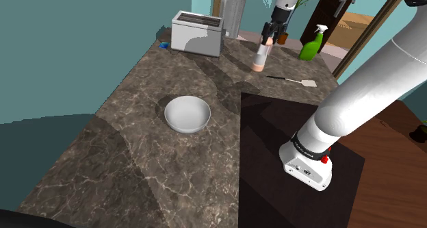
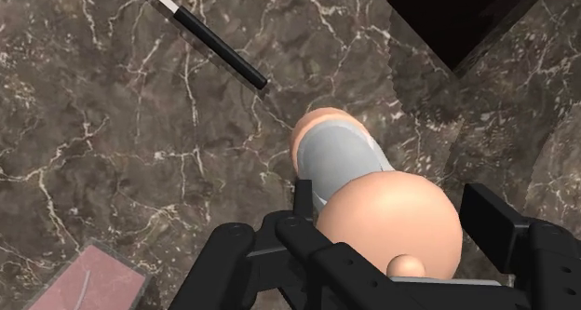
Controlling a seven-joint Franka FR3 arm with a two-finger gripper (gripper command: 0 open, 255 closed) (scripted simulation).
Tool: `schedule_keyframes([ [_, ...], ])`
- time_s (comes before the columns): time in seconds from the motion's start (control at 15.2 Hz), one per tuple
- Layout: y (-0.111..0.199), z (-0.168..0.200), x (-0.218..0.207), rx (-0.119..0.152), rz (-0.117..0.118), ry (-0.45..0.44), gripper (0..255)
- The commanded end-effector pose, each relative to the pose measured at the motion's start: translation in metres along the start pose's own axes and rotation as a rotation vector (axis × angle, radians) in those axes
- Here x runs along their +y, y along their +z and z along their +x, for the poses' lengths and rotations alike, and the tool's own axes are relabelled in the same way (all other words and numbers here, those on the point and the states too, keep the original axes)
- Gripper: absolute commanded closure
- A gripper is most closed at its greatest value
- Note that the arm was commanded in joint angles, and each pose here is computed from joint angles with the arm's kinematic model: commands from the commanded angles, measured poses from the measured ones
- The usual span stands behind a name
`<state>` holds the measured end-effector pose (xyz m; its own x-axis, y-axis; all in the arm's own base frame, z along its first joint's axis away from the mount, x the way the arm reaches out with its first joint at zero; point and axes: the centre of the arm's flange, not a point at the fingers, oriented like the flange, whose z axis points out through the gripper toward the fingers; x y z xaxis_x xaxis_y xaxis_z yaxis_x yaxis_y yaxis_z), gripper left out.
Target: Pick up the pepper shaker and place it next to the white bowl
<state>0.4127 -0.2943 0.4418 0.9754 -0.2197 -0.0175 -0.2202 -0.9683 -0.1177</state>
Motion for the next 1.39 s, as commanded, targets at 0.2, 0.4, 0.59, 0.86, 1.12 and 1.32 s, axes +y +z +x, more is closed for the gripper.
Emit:
schedule_keyframes([
  [0.2,-0.026,0.000,-0.003,0.000,0.000,0.000,255],
  [0.4,-0.041,0.000,-0.005,0.000,0.000,0.000,255],
  [0.59,-0.057,0.000,-0.006,0.000,0.000,0.000,255],
  [0.86,-0.078,-0.001,-0.009,0.000,0.000,0.000,255],
  [1.12,-0.099,-0.001,-0.011,0.000,0.000,0.000,255],
  [1.32,-0.115,-0.001,-0.013,0.000,0.000,0.000,255],
])
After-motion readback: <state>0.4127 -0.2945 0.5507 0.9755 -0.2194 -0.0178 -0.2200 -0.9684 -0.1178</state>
